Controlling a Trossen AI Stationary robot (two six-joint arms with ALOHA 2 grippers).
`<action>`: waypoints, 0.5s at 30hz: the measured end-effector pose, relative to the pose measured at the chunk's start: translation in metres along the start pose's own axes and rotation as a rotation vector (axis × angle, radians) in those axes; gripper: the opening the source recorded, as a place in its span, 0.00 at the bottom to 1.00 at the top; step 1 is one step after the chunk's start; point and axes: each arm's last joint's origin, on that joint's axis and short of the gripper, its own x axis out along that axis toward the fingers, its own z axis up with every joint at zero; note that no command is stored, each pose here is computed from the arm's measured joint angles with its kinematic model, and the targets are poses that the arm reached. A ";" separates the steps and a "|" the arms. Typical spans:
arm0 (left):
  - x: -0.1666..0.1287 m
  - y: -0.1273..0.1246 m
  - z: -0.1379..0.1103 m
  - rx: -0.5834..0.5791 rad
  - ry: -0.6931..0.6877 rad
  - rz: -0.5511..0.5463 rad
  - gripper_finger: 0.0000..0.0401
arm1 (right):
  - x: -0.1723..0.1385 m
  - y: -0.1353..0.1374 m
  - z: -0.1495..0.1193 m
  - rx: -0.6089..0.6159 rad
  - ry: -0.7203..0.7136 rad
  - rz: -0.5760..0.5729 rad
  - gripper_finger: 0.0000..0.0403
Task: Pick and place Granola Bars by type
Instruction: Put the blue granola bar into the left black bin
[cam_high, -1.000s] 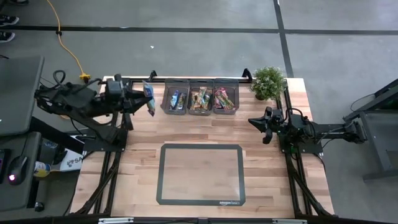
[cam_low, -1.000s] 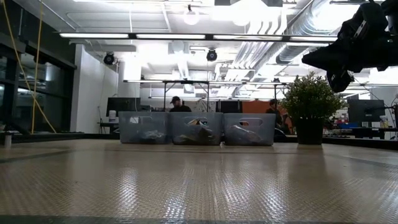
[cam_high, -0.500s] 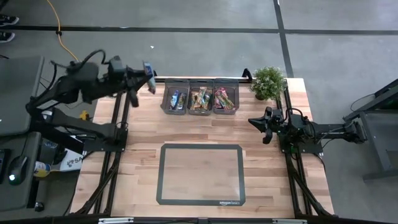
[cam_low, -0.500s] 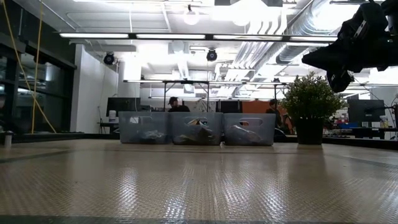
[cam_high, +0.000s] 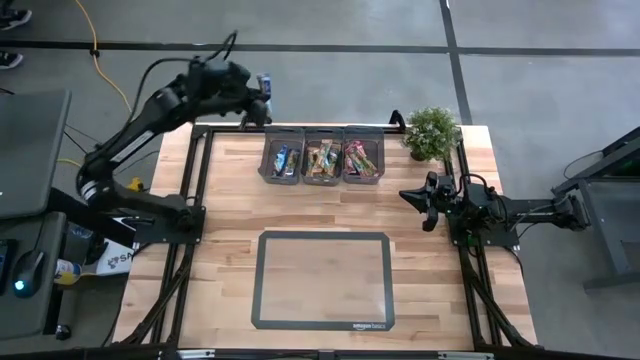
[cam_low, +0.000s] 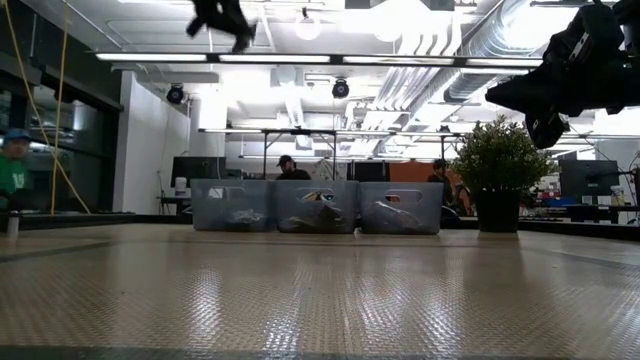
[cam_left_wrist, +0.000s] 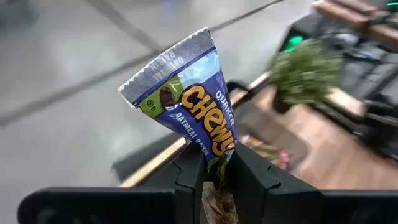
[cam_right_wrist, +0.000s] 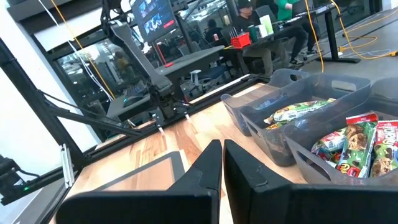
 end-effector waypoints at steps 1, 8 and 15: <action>0.008 0.007 -0.001 -0.036 0.025 0.026 0.15 | 0.000 0.000 0.000 0.000 0.000 0.000 0.00; 0.069 0.043 -0.014 -0.202 0.204 0.033 0.15 | 0.000 0.000 0.000 0.000 0.000 0.000 0.00; 0.124 0.058 -0.052 -0.343 0.499 0.112 0.15 | 0.000 0.000 0.000 0.000 0.000 0.000 0.00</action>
